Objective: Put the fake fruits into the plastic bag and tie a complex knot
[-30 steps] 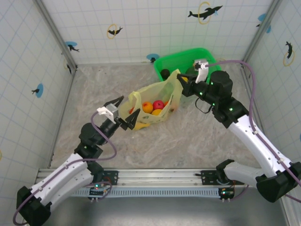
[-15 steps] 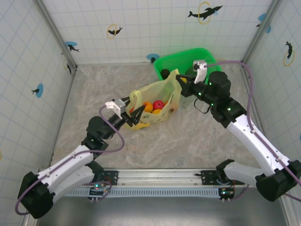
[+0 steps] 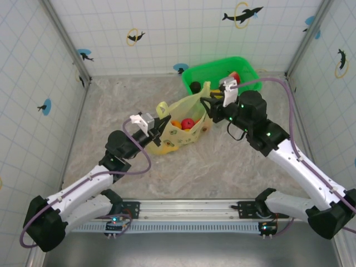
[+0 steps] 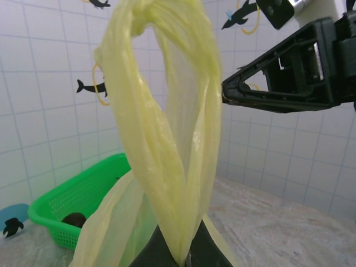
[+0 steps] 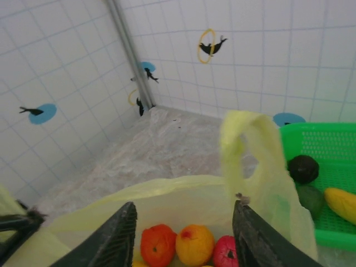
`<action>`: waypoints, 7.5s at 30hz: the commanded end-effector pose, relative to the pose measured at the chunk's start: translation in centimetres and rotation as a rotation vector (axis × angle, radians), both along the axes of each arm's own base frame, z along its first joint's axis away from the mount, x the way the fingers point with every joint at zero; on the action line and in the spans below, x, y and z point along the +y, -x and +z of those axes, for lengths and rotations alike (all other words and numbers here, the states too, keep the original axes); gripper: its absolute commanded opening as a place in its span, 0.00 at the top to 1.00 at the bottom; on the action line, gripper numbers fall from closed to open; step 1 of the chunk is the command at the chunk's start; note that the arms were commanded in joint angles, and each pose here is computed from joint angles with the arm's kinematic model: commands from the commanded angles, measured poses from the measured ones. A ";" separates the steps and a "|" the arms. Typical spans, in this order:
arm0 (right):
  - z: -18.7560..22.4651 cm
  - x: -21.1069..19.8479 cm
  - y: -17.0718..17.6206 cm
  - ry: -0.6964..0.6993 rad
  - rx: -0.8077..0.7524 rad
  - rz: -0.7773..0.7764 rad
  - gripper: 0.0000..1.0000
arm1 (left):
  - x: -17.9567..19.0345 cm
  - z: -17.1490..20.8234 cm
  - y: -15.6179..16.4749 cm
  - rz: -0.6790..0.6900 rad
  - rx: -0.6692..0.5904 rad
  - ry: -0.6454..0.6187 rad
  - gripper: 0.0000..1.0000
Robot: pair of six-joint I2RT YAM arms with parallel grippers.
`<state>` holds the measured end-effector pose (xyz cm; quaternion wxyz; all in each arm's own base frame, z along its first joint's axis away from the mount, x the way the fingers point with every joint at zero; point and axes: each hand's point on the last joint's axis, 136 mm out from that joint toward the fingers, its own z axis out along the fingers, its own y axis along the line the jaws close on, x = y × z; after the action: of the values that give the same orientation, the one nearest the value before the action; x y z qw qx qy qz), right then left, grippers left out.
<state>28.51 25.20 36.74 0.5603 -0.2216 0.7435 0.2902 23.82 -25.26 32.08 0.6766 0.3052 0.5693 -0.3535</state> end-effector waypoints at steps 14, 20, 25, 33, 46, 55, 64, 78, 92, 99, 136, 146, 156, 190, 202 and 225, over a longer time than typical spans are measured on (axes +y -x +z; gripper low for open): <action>3.1 12.8 7.6 0.092 -0.048 0.537 0.38 | -1.6 -0.2 1.8 -0.145 -0.041 -0.091 1.00; 1.9 13.4 6.4 0.124 -0.034 0.496 0.58 | -1.7 -0.3 2.0 -0.157 -0.043 -0.098 1.00; 2.8 13.2 5.8 0.041 -0.042 0.444 1.00 | -1.2 -0.6 1.3 -0.106 -0.030 -0.077 0.80; 4.8 11.3 3.5 -0.250 -0.005 0.287 1.00 | 0.4 -1.1 -1.4 0.050 0.035 0.102 0.40; 4.2 10.7 2.4 -0.411 0.050 0.216 1.00 | -0.9 -0.3 -1.2 0.007 -0.112 0.140 0.41; 4.2 10.6 2.0 -0.443 0.064 0.196 1.00 | -1.7 -0.8 -2.8 0.038 -0.115 0.115 0.77; 4.2 9.7 1.7 -0.359 -0.011 0.164 0.67 | -1.8 -1.5 -1.8 -0.027 -0.119 0.044 1.00; 6.6 3.5 0.2 -0.111 -0.200 0.114 0.58 | 3.1 -3.2 -3.8 -0.034 0.060 -0.009 1.00; 2.1 -3.3 -5.4 0.034 -0.203 -0.062 0.35 | 5.1 -1.3 -2.8 -0.025 -0.033 0.084 1.00; 1.8 -0.4 -6.5 -0.041 -0.165 0.087 0.38 | 5.1 -1.4 -2.4 -0.033 -0.042 0.081 1.00; 5.9 0.5 -3.0 0.099 -0.232 -0.100 0.92 | 7.7 -0.3 -3.9 0.078 -0.067 0.146 1.00; 5.0 -1.5 -0.3 0.049 -0.366 0.035 0.42 | 6.4 -0.4 -2.3 -0.080 -0.036 0.180 1.00; -0.9 -3.2 5.7 -0.017 -0.595 0.291 0.21 | 6.4 -0.5 -2.2 -0.077 -0.044 0.167 1.00; -4.8 1.5 -3.0 -0.191 -0.276 0.531 0.48 | 5.7 -0.6 -1.5 -0.140 -0.051 0.142 1.00; -5.7 3.4 -2.9 0.126 -0.449 0.337 1.00 | 4.9 -1.6 -2.8 -0.149 0.040 0.106 1.00; -9.4 9.9 -1.9 0.861 -0.665 0.265 1.00 | -1.2 -4.9 -3.0 -0.351 0.332 -0.121 1.00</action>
<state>30.15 35.12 27.17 0.5946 -0.5890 0.5463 -0.0327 27.49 -26.19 26.32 0.4830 0.3518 0.6471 -0.4735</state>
